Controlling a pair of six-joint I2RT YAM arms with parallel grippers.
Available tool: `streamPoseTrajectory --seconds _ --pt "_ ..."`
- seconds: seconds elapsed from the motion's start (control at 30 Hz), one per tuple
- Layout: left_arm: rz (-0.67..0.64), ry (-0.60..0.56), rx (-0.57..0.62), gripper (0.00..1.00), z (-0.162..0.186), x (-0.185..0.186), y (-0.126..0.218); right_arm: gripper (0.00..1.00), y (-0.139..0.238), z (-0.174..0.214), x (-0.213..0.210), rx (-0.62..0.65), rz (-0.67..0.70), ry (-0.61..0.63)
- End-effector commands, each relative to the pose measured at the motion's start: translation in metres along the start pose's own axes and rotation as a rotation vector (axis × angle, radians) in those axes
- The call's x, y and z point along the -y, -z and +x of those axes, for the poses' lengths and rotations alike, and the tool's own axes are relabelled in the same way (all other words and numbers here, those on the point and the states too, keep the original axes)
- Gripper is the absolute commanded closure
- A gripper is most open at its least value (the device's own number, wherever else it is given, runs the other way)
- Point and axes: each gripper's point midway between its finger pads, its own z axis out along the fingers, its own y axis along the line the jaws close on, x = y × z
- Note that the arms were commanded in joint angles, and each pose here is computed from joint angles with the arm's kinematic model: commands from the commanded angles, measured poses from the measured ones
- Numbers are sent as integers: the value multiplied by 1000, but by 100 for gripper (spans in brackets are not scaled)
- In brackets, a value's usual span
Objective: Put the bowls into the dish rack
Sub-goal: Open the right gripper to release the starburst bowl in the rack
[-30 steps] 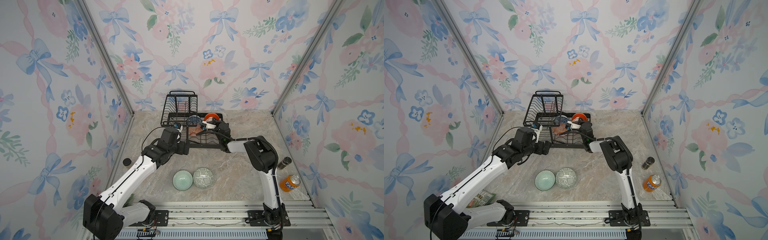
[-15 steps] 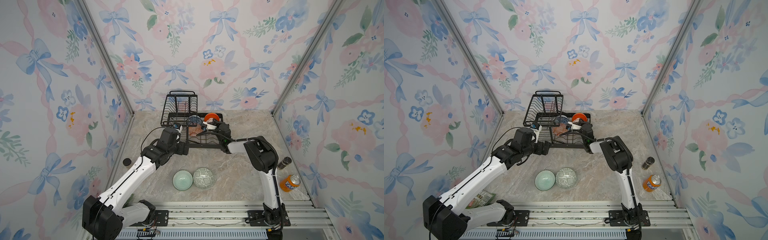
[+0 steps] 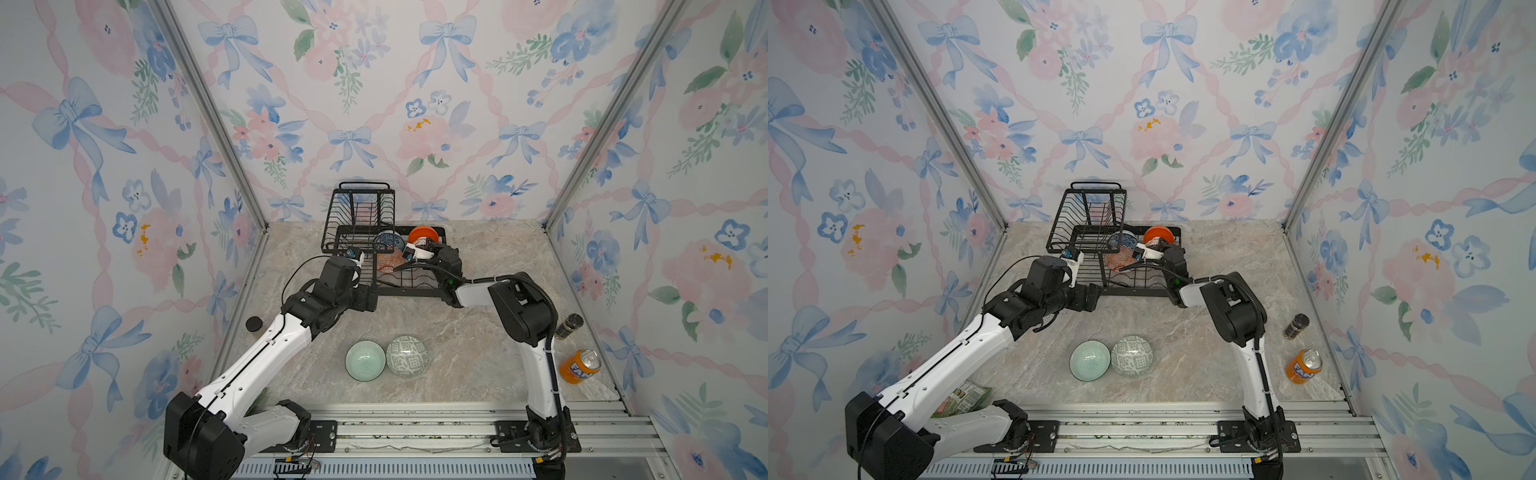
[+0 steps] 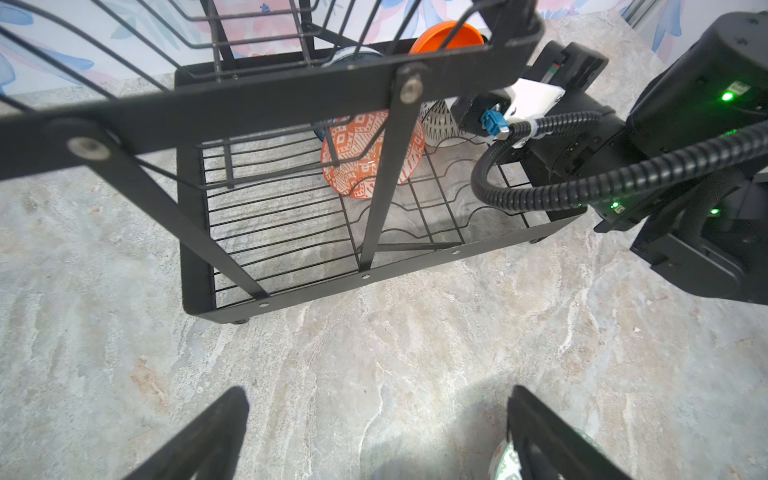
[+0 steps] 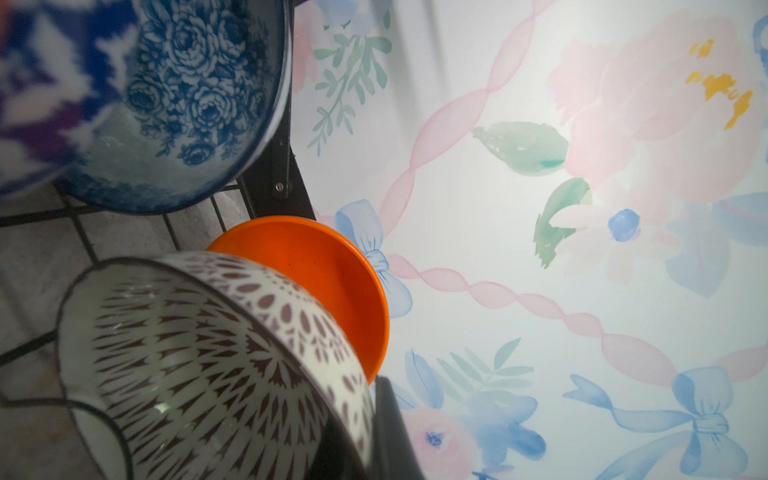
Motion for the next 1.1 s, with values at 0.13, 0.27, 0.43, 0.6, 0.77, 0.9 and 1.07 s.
streamPoseTrajectory --seconds 0.13,0.27,0.43,0.6,0.77,0.9,1.07 --pt "8 7 6 2 1 -1 5 89 5 -8 29 23 60 -51" --pt "9 7 6 2 1 -1 5 85 5 -9 31 23 62 -53" --pt "7 6 4 2 1 -1 4 82 5 -9 30 20 66 -55" --pt "10 5 6 2 0 0 5 79 5 -9 33 20 71 -55" --pt "9 2 6 2 -1 0 4 70 5 -11 39 25 80 -61" --pt "8 2 7 2 -2 0 4 58 7 -13 44 28 91 -73" --pt "9 1 11 2 -2 0 5 17 9 -12 51 19 99 -84"
